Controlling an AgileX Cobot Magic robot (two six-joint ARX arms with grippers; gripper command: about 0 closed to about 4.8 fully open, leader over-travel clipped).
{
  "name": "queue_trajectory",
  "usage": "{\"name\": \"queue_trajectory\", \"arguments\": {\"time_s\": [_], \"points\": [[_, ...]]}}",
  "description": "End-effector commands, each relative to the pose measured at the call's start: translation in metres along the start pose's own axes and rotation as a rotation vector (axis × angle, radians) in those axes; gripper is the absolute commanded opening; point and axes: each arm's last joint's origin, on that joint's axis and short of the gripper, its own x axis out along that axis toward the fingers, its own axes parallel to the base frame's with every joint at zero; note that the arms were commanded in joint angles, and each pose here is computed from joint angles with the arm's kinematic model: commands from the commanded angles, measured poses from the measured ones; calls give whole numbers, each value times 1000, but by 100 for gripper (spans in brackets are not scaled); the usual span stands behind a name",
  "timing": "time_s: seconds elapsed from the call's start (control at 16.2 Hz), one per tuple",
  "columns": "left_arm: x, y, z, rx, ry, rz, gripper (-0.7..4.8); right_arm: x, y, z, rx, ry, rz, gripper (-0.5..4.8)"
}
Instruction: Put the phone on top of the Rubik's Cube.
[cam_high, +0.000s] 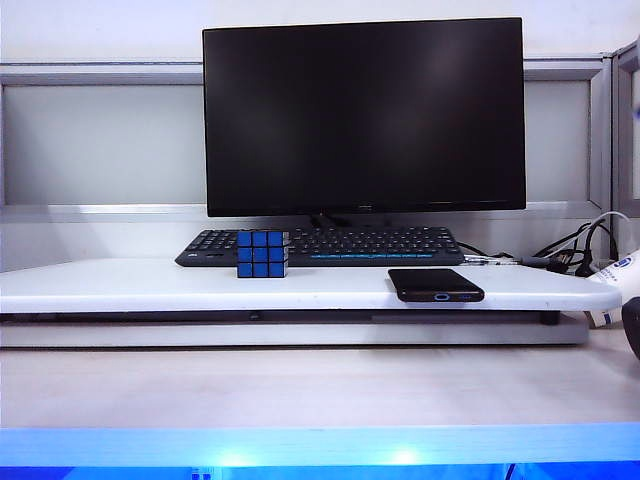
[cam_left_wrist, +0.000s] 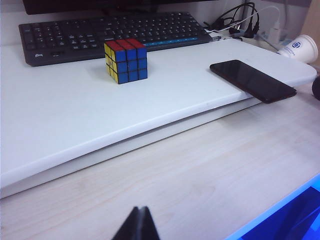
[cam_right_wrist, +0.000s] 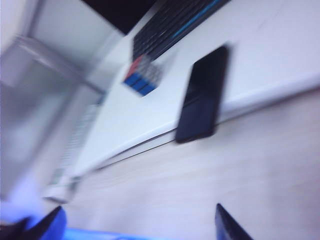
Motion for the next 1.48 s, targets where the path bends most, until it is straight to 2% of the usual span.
{"name": "queue_trajectory", "arguments": {"time_s": [0.06, 0.43, 0.49, 0.62, 0.93, 1.11, 1.48], "points": [[0, -1, -2, -16, 19, -16, -6, -1, 5, 3, 90, 4, 58, 378], [0, -1, -2, -16, 19, -22, -6, 14, 2, 12, 140, 30, 62, 379], [0, -1, -2, -16, 18, -32, -6, 18, -1, 12, 159, 58, 54, 393], [0, -1, -2, -16, 18, -34, -5, 30, -9, 13, 198, 108, 25, 479], [0, -1, -2, -16, 18, -34, -6, 65, -22, 14, 279, 187, 22, 479], [0, -1, -1, -15, 18, -34, -6, 101, -21, 23, 277, 245, 43, 479], [0, -1, -1, -16, 18, -35, -6, 145, -45, 29, 334, 303, -35, 479]]}}
